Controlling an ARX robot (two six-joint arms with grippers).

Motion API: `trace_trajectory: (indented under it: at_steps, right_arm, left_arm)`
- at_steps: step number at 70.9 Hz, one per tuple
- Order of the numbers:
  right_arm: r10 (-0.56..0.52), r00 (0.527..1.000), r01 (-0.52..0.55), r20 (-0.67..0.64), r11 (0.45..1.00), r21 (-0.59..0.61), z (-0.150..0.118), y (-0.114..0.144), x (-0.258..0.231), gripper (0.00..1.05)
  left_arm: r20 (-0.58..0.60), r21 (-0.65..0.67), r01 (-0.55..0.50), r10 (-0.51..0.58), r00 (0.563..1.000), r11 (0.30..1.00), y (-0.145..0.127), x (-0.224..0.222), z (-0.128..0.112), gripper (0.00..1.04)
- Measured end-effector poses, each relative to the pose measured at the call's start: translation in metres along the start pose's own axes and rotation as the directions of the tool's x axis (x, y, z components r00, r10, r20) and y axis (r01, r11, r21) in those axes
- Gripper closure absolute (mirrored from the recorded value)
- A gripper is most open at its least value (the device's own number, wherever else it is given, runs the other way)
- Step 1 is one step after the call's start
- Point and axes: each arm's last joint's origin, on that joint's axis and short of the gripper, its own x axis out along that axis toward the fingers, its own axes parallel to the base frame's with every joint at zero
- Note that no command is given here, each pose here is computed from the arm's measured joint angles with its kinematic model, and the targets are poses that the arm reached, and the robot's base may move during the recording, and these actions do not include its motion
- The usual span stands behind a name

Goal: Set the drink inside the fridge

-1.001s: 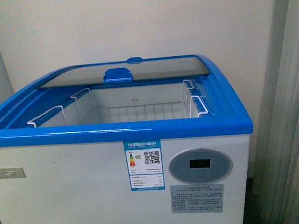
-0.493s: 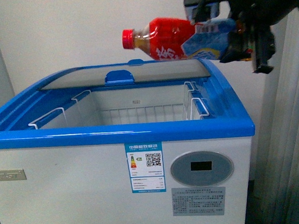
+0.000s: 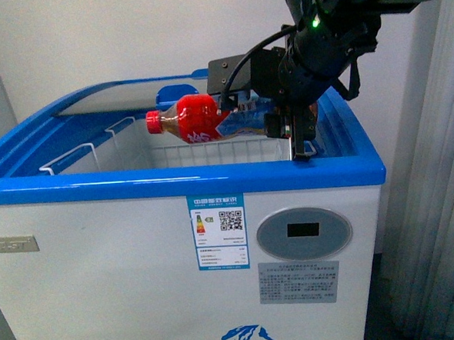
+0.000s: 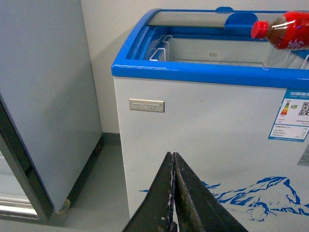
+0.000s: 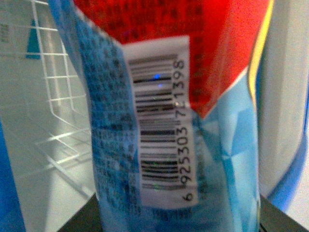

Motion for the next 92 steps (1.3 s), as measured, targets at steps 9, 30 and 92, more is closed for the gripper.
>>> trace_trajectory:
  at_steps: [9, 30, 92]
  right_arm:
    - [-0.041, 0.999, 0.041, -0.003, 0.999, 0.006, 0.003, -0.004, 0.005, 0.63]
    - [-0.060, 0.998, 0.060, 0.013, 0.998, 0.020, 0.005, -0.002, 0.010, 0.21]
    - [0.053, 0.974, 0.219, -0.218, -0.012, 0.976, -0.109, 0.107, -0.335, 0.08]
  left_arm:
    - [0.000, 0.000, 0.000, 0.000, 1.000, 1.000, 0.000, 0.000, 0.000, 1.02]
    - [0.001, 0.000, 0.000, 0.000, 1.000, 1.000, 0.000, 0.000, 0.000, 1.02]
    - [0.001, 0.000, 0.000, 0.000, 1.000, 1.000, 0.000, 0.000, 0.000, 1.02]
